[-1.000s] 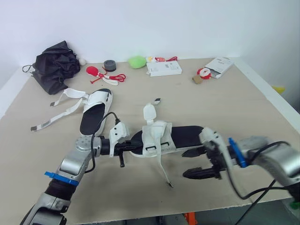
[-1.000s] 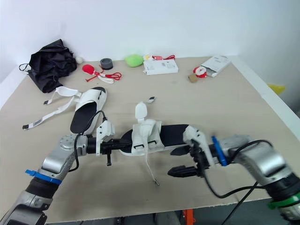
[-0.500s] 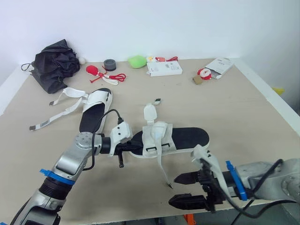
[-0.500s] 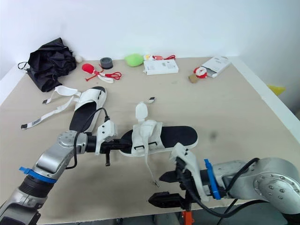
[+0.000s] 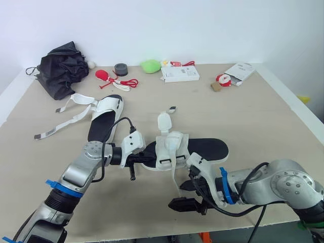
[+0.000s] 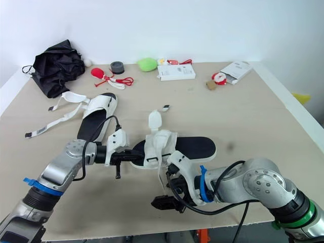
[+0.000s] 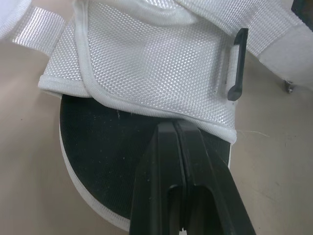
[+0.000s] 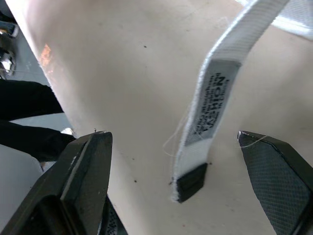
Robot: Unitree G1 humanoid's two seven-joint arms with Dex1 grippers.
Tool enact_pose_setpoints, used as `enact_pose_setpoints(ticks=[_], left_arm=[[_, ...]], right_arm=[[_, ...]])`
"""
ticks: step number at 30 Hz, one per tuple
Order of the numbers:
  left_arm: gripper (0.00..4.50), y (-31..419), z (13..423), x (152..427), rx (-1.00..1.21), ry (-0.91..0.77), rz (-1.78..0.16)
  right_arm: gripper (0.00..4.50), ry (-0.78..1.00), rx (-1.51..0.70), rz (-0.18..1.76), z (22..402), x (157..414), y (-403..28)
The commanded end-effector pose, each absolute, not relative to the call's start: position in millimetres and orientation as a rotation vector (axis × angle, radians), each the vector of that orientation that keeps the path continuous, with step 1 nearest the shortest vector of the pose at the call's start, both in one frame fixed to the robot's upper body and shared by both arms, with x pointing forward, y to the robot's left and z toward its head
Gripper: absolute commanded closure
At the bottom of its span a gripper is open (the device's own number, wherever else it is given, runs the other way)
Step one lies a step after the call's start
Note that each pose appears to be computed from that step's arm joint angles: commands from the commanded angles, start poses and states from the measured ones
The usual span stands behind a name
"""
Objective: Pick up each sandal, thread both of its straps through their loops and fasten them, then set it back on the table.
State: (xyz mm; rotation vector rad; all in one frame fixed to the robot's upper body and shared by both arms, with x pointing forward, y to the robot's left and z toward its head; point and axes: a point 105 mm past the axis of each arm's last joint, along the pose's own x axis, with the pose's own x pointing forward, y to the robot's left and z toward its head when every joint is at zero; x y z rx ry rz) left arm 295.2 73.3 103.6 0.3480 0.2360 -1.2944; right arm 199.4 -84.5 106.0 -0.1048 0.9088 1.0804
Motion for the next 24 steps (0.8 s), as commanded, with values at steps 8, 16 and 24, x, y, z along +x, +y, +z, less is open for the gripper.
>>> enact_pose_setpoints(ticks=[8,16,24], left_arm=[[4.50,75.1,88.1,298.5,0.348,0.314,-1.280],[4.50,73.1,89.8,302.4,0.330,0.304,-1.279],[4.50,69.4,88.9,304.8,0.290,0.302,-1.276]], right_arm=[[3.27,0.877,-0.203,1.059,101.5,208.2,-89.5],[4.44,0.758,-0.007,1.197,140.7,212.0,-81.4],[4.44,0.506,0.300,1.076,214.7,287.3,-95.6]])
